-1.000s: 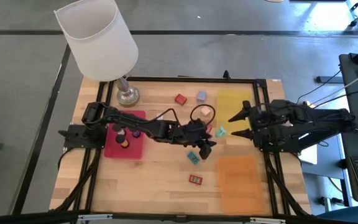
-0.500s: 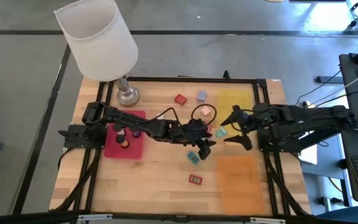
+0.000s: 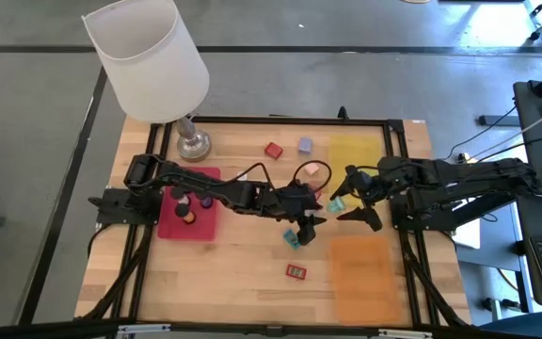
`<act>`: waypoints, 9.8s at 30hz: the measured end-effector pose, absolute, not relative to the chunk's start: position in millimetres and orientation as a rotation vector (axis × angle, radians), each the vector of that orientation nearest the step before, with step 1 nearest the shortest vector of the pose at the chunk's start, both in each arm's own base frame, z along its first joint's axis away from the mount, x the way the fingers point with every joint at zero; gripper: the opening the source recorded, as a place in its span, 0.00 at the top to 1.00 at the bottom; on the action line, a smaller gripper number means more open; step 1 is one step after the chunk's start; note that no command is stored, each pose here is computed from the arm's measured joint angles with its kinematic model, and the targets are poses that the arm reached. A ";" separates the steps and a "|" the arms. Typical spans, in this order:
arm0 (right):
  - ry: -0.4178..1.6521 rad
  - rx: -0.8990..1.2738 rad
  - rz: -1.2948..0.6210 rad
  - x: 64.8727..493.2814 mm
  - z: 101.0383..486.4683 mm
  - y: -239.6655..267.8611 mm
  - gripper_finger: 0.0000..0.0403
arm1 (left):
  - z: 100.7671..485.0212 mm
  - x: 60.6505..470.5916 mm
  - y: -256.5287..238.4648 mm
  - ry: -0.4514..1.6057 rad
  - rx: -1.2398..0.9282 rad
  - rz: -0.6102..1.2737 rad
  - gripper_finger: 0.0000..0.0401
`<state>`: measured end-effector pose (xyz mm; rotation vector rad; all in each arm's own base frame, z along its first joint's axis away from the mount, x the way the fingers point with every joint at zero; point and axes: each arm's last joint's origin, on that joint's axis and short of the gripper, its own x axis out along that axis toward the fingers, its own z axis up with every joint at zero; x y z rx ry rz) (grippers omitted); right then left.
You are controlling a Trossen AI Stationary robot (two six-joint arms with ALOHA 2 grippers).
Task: Pick & Place Office items
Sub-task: Put the light blue hourglass timer into the red bin, then put the bottom red charger adapter into the yellow bin
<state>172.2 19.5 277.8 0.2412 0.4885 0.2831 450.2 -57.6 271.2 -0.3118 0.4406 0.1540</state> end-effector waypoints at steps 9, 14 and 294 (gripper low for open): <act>0.492 0.241 0.282 172.9 277.3 19.6 0.36 | 271.0 450.1 -57.7 0.446 -0.309 0.152 0.57; 0.494 0.252 0.263 173.1 277.1 19.1 0.44 | 271.0 450.1 -57.7 0.447 -0.309 0.151 0.56; 0.927 0.168 -0.346 301.0 285.4 -2.7 0.14 | 413.4 243.1 -70.1 0.629 -0.242 0.654 0.40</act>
